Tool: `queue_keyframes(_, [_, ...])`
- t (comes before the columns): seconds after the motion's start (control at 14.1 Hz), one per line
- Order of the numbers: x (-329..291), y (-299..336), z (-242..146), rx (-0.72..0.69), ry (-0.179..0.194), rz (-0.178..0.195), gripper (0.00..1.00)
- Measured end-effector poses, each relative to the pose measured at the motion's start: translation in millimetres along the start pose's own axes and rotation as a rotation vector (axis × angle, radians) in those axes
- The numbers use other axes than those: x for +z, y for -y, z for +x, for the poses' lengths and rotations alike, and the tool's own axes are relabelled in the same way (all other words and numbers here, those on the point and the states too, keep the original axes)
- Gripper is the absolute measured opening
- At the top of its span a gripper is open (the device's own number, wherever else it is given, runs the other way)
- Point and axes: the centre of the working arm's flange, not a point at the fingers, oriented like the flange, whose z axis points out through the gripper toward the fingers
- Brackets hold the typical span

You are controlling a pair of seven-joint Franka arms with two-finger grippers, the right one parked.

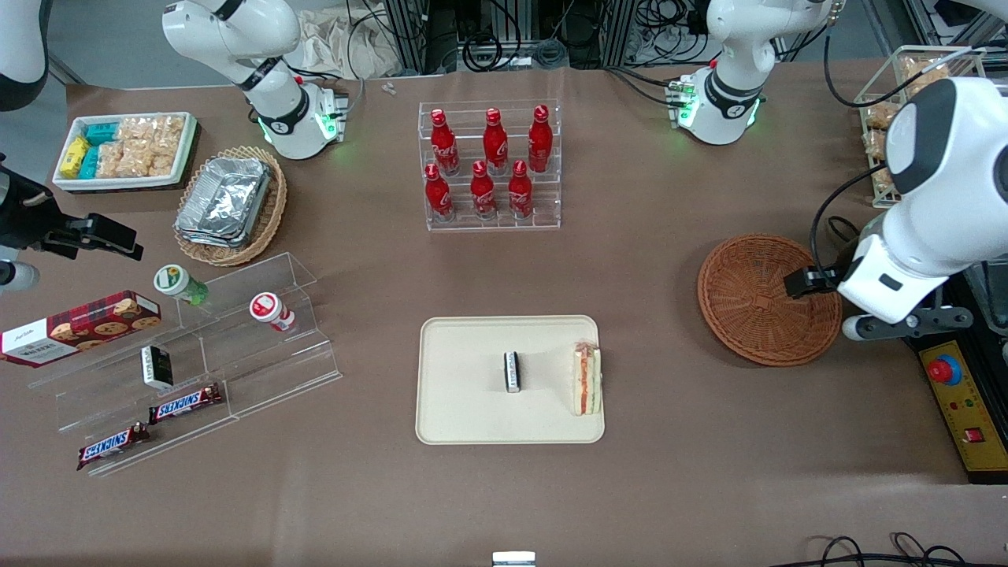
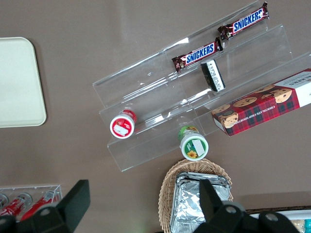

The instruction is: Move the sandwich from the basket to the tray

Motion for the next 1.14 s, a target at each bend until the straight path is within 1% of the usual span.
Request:
queue_keyframes(0.14, [1.4,13.5,-0.1,-0.003,0.019,0.002,1.00])
queue_keyframes(0.35, [-1.2,32.8,-2.2,-0.017,0.029,0.006,1.00])
queue_keyframes(0.5, [-6.1,60.9,-6.7,0.042,0.033,0.009,1.00])
queue_keyframes(0.57, [-11.3,76.3,-11.1,0.064,0.035,0.003,1.00])
queue_keyframes(0.64, [-18.8,87.4,-16.6,0.073,0.031,-0.003,1.00])
queue_keyframes(0.78, [-34.6,91.1,-25.9,0.084,0.010,-0.001,1.00])
queue_keyframes(0.85, [-39.5,86.2,-28.4,0.091,0.001,0.001,1.00])
queue_keyframes(0.99, [-41.1,72.7,-28.0,0.114,-0.005,0.001,1.00])
queue_keyframes(1.14, [-43.7,57.0,-19.4,0.142,-0.018,-0.003,1.00])
